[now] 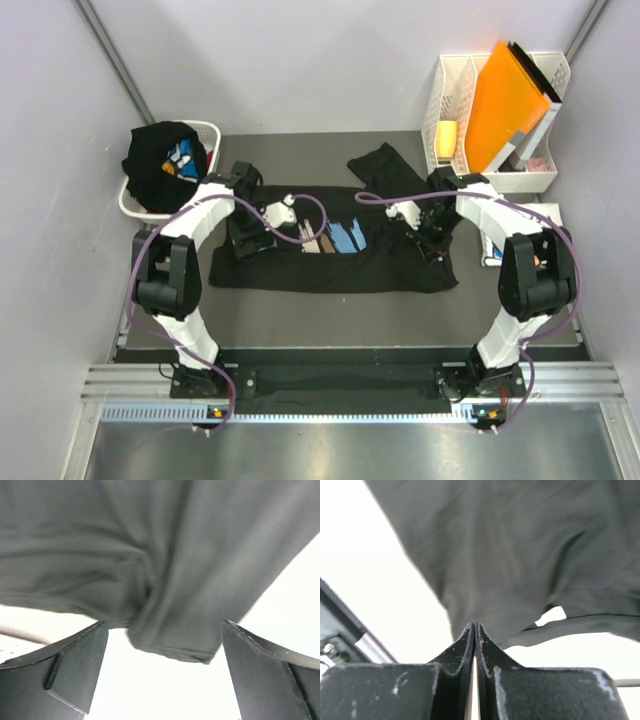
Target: Fold and stack the t-shirts
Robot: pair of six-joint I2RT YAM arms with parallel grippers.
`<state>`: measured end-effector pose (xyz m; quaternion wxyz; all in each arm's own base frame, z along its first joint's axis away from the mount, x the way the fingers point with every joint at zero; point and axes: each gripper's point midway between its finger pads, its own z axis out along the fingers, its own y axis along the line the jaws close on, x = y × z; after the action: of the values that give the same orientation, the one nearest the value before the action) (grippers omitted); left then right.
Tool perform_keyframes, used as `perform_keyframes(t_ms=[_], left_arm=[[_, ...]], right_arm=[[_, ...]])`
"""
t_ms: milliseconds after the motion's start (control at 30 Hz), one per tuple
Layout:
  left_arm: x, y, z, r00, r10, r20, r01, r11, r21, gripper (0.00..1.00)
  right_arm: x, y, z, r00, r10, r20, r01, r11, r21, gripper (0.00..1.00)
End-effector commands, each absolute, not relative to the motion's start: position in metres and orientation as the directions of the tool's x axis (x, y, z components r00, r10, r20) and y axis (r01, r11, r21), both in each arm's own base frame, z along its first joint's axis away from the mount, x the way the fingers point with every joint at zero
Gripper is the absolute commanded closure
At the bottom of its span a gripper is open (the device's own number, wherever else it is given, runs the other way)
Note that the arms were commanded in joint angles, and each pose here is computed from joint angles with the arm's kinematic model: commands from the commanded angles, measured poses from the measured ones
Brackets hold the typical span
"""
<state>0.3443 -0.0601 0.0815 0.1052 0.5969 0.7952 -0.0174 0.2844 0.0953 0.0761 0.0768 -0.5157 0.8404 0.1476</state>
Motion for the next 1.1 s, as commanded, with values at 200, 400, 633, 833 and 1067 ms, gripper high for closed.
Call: perform_keyframes(t_ms=[200, 400, 633, 833, 1067], left_arm=[[0.303, -0.058, 0.073, -0.285, 0.941, -0.184, 0.957, 0.291, 0.001, 0.01], [0.303, -0.052, 0.059, -0.307, 0.938, -0.163, 0.949, 0.315, 0.024, 0.01], [0.299, -0.048, 0.046, -0.297, 0.945, -0.140, 0.953, 0.303, 0.022, 0.01], [0.303, -0.053, 0.048, -0.304, 0.939, -0.162, 0.951, 0.308, 0.000, 0.01], [0.337, -0.056, 0.081, -0.383, 0.885, -0.265, 0.913, 0.407, 0.042, 0.01]], right_arm=[[0.247, 0.095, 0.076, -0.466, -0.836, -0.289, -0.880, 0.407, 0.242, 1.00], [0.239, 0.089, 0.057, -0.492, -0.828, -0.268, -0.865, 0.431, 0.258, 1.00], [0.244, 0.083, 0.048, -0.512, -0.817, -0.264, -0.855, 0.455, 0.249, 1.00], [0.245, 0.083, 0.050, -0.519, -0.812, -0.266, -0.850, 0.460, 0.255, 1.00], [0.247, 0.080, 0.049, -0.523, -0.813, -0.256, -0.848, 0.467, 0.249, 1.00]])
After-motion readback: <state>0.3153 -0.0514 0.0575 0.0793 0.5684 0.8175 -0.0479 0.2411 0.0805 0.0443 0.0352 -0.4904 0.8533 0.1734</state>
